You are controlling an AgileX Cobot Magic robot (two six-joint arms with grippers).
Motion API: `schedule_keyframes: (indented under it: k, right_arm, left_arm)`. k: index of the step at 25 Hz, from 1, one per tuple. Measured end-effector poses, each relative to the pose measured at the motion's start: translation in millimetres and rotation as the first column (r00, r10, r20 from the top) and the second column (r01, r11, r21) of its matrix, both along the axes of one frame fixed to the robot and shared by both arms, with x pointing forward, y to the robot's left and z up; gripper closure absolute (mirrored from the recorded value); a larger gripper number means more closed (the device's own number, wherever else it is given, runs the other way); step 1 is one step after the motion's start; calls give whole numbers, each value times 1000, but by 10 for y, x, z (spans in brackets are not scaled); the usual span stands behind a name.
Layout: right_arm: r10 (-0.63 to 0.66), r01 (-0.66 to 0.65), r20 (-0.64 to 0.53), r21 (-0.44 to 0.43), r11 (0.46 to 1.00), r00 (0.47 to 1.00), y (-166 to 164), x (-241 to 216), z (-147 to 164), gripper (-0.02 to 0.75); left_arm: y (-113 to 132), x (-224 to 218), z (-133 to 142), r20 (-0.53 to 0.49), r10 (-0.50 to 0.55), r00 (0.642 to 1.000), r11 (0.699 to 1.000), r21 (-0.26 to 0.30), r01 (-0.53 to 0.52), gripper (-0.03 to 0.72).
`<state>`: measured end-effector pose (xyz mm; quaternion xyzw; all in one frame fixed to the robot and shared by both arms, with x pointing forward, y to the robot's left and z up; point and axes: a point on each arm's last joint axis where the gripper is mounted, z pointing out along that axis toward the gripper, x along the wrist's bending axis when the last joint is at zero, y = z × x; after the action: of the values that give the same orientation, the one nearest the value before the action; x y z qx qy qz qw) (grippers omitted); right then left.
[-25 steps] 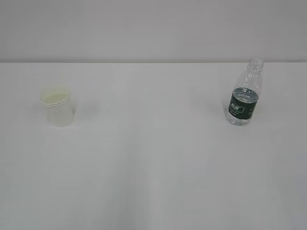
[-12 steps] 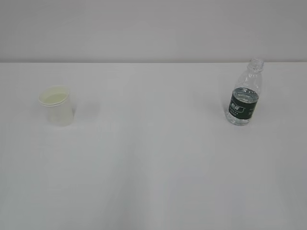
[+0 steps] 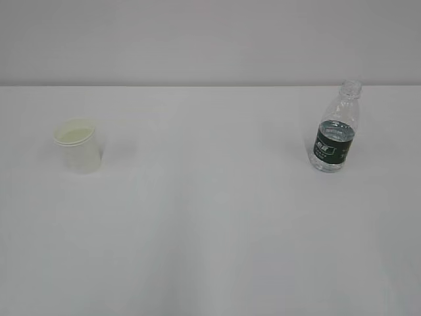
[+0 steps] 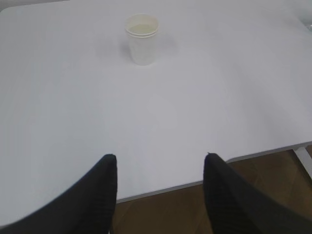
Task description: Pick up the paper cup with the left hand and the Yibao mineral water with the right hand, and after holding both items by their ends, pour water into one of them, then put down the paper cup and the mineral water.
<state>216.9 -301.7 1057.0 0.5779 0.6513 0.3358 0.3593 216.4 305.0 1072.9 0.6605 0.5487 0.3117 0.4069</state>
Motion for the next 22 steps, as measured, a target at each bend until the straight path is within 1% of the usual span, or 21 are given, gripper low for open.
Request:
schedule_keyframes:
  k: [11,15,22]
  right_arm:
    - [1,-1,40,1,1000,999,4,68,-23,188]
    - [1,-1,28,0,1000,1000,5,86,-60,200]
    - [-1,1,16,-4,1000,1000,2,98,-89,201]
  left_arm:
    - [2,8,13,17,3,1000,1000,-1,-3,292]
    - [8,19,13,26,9,1000,1000,5,-9,292]
    - [-20,117,-145,-11,4,1000,1000,7,-4,293]
